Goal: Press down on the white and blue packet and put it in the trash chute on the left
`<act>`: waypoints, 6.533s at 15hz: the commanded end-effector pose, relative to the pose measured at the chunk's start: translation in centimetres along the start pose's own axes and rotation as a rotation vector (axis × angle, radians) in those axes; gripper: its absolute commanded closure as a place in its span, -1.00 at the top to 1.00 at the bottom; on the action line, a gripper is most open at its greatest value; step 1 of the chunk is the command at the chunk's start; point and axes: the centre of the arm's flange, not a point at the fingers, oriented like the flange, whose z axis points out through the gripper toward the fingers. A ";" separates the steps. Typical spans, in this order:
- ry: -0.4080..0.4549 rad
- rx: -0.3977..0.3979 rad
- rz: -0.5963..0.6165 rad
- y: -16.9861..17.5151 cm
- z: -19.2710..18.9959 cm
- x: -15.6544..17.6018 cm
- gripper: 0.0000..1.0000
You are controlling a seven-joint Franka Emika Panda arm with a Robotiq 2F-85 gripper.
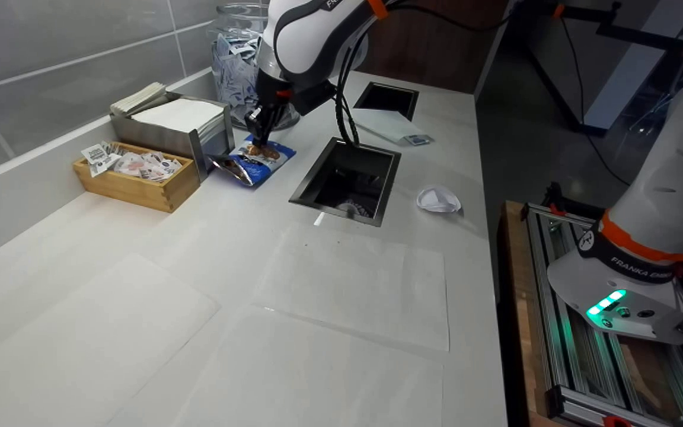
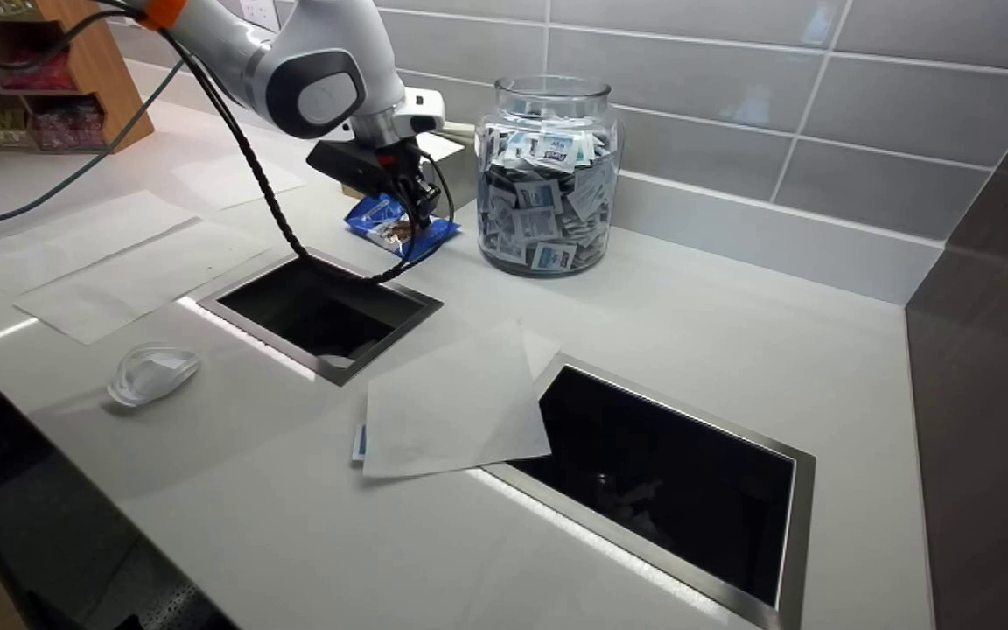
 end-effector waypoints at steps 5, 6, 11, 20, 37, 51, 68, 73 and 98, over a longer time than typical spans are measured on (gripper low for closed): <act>-0.086 -0.001 -0.071 -2.6 -3.3 -2.5 0.68; -0.112 0.001 -0.069 -2.5 -2.8 -2.7 0.81; -0.101 -0.005 -0.133 -1.6 -1.9 -2.7 1.00; -0.094 0.055 -0.186 -1.4 1.1 -1.3 1.00; -0.145 0.077 -0.156 -2.4 4.8 -0.5 -0.55; -0.140 0.091 -0.150 -3.0 3.6 -0.8 -1.00; -0.119 0.125 -0.100 0.4 -8.8 -12.1 -1.00; -0.123 0.130 -0.062 2.5 -11.0 -16.4 -1.00; -0.114 0.128 0.011 5.9 -13.7 -19.1 1.00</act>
